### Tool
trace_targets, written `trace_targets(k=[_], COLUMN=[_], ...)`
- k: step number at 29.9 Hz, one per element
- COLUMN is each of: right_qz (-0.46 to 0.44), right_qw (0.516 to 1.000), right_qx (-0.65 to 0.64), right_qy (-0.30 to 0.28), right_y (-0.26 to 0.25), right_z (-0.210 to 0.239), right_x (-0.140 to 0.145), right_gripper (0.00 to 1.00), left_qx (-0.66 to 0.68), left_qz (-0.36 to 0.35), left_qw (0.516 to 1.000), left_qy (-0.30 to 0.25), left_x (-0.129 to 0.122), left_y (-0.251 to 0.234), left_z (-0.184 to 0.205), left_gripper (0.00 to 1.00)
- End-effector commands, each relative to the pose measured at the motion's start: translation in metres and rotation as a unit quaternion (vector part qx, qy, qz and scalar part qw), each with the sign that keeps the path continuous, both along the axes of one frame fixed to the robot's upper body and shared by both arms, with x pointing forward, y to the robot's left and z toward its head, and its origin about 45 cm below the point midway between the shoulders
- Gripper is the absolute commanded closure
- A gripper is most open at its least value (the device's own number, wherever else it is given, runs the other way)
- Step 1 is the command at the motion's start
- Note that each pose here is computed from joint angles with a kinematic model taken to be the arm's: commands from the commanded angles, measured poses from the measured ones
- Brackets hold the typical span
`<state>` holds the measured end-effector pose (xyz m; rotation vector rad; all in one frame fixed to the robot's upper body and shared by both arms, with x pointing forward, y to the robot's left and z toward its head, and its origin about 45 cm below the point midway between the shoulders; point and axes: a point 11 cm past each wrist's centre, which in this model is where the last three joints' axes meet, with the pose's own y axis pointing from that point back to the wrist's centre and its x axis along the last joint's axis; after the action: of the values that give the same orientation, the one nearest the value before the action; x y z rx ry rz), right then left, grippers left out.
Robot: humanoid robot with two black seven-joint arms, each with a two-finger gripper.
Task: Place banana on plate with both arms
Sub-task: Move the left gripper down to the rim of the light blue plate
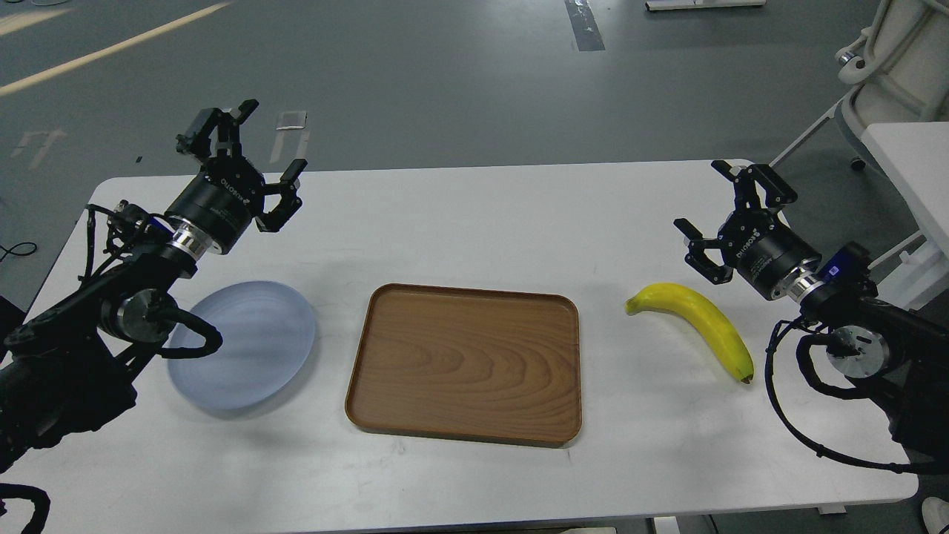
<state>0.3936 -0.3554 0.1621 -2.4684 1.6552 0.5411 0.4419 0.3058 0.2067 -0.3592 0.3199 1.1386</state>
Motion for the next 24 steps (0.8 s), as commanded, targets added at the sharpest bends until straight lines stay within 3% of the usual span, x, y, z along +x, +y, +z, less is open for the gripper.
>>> trace_targets(k=[1, 12, 17, 21, 24], right_qz=[0.001, -0.01, -0.014, -0.012, -0.012], right_qw=[1.0, 1.0, 1.0, 1.0, 1.0], right_qx=[0.0, -0.016, -0.023, -0.024, -0.024], right_qy=[-0.003, -0.006, -0.005, -0.003, -0.004], right_y=[0.001, -0.02, -0.026, -0.026, -0.026], right_z=[0.002, 0.01, 0.012, 0.01, 0.011], right_x=[0.002, -0.001, -0.002, -0.003, -0.003], right_gripper=[0.0, 0.0, 0.0, 0.0, 0.0], left_qx=[0.004, 0.013, 0.104, 0.275, 0.425], left_qz=[-0.001, 0.004, -0.011, -0.101, -0.177], left_qw=[1.0, 1.0, 0.994, 0.952, 0.878], left_qy=[0.0, -0.005, -0.027, -0.085, -0.127], left_x=[-0.001, 0.001, 0.0, -0.006, -0.023], left_y=[0.001, 0.009, 0.033, 0.028, 0.027], left_z=[-0.001, 0.005, 0.021, 0.055, 0.072], left_gripper=[0.0, 0.0, 0.0, 0.0, 0.0])
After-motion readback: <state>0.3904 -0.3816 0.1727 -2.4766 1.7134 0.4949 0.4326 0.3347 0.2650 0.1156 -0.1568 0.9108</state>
